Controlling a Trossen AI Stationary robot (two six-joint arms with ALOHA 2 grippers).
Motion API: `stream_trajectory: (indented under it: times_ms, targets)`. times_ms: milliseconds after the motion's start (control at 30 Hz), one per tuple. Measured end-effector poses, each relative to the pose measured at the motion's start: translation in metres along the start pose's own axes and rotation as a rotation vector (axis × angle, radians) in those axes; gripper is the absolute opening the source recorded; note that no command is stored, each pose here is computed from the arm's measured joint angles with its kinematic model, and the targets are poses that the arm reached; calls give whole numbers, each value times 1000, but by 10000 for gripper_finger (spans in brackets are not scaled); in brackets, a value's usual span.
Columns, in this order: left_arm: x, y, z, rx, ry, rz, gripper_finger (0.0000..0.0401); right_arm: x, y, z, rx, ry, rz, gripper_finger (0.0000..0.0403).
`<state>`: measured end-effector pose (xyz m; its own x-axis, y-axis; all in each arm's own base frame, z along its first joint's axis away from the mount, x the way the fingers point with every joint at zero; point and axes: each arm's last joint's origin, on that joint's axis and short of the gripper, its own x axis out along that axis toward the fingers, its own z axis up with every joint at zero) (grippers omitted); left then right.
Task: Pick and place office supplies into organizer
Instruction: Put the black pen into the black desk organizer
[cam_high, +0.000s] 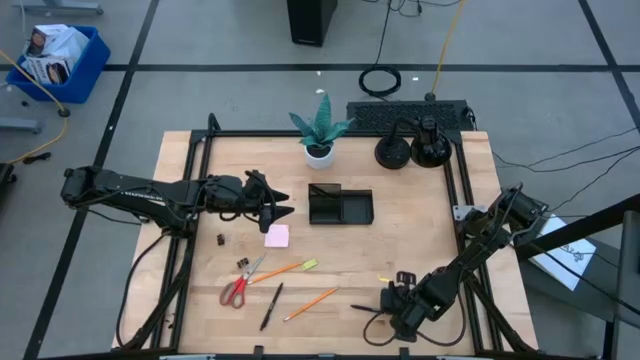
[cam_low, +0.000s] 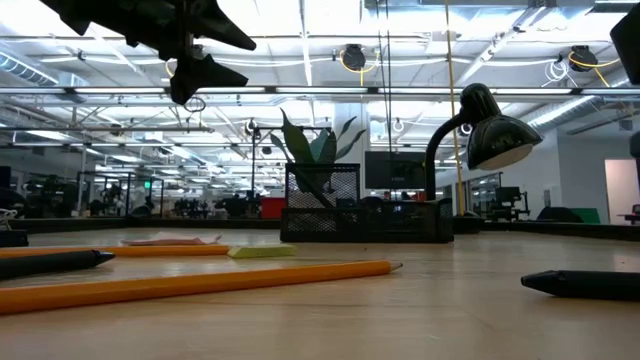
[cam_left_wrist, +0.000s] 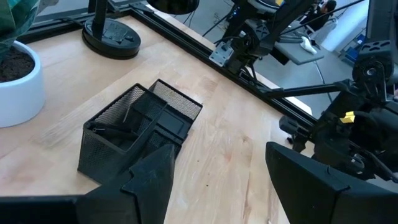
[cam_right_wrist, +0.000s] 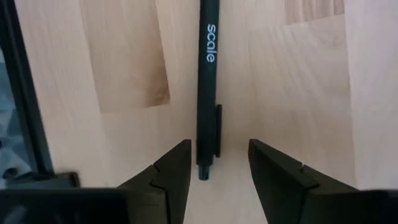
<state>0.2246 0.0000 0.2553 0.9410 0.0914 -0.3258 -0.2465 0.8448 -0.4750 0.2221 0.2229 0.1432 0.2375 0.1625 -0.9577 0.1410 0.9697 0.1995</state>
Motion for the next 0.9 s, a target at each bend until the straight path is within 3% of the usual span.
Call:
stream_trajectory:
  times_ms: [267,667,900]
  targets:
    - [0,0,0,-31,1,0,255,5,4,-2,-91,-56,38,121]
    - [0,-1,-1,-61,14,-19,255,22,5,-3,-80,-68,-16,117]
    - [0,0,0,21,3,-2,255,22,2,-2,-77,-69,-32,59]
